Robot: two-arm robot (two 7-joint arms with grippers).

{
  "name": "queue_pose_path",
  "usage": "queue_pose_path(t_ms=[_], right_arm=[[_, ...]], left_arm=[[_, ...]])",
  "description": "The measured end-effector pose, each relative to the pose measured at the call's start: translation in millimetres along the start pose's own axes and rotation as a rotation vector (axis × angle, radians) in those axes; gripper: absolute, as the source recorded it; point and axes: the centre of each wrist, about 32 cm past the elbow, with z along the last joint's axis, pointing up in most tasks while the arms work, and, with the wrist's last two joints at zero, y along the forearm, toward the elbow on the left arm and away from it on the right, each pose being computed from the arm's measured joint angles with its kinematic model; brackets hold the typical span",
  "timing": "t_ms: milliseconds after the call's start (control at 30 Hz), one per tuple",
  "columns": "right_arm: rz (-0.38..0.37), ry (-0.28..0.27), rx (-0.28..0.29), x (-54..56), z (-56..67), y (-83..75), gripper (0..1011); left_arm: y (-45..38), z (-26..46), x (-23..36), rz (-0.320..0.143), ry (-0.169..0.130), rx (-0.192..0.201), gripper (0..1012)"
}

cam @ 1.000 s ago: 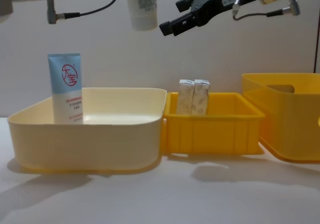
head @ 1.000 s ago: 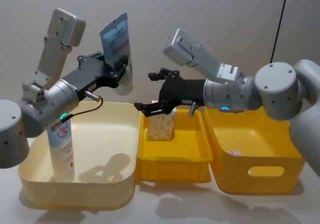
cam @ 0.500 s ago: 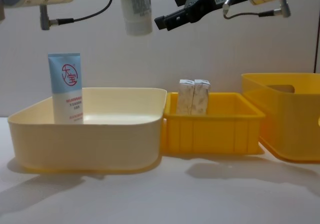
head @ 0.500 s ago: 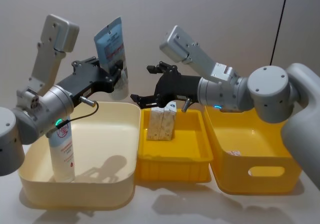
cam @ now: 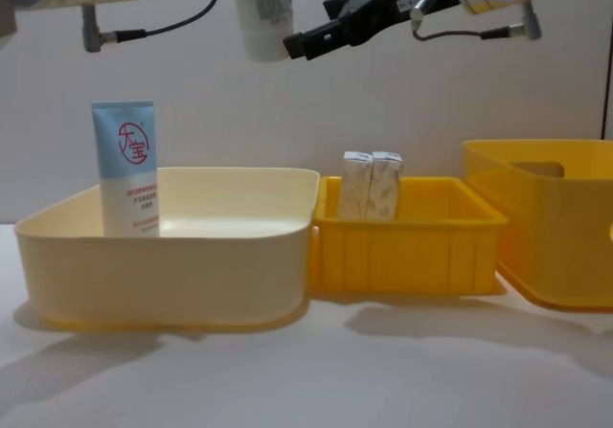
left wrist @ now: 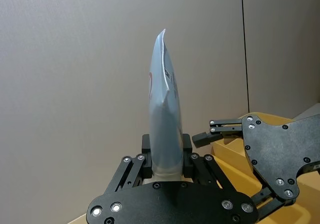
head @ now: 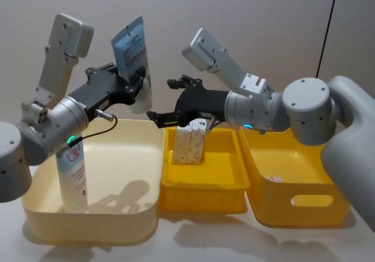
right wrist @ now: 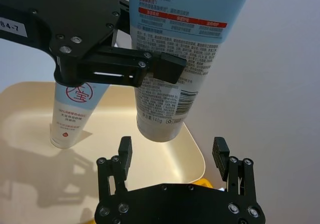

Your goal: Bimanual collaborative sorting of washing and personal care products

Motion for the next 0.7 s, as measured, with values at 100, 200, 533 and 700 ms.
queue_pose_path(t_ms=[100, 200, 533, 700], right_arm=[[-0.006, 0.014, 0.009, -1.3, 0.3, 2.0, 1001], [-0.014, 0.028, 0.019, -3.7, -0.5, 4.4, 1001], [-0.042, 0.064, 0.045, -10.5, -2.8, 12.4, 1001], [-0.049, 0.079, 0.05, -12.7, -4.1, 15.9, 1001]], left_arm=[[-0.9, 0.1, 0.1, 0.0, -0.001, -0.002, 318], [-2.3, 0.3, -0.1, -0.002, -0.001, -0.004, 318], [-4.7, 0.1, -1.2, -0.006, 0.002, -0.004, 318], [-5.0, 0.1, -1.6, -0.008, 0.003, -0.003, 318]])
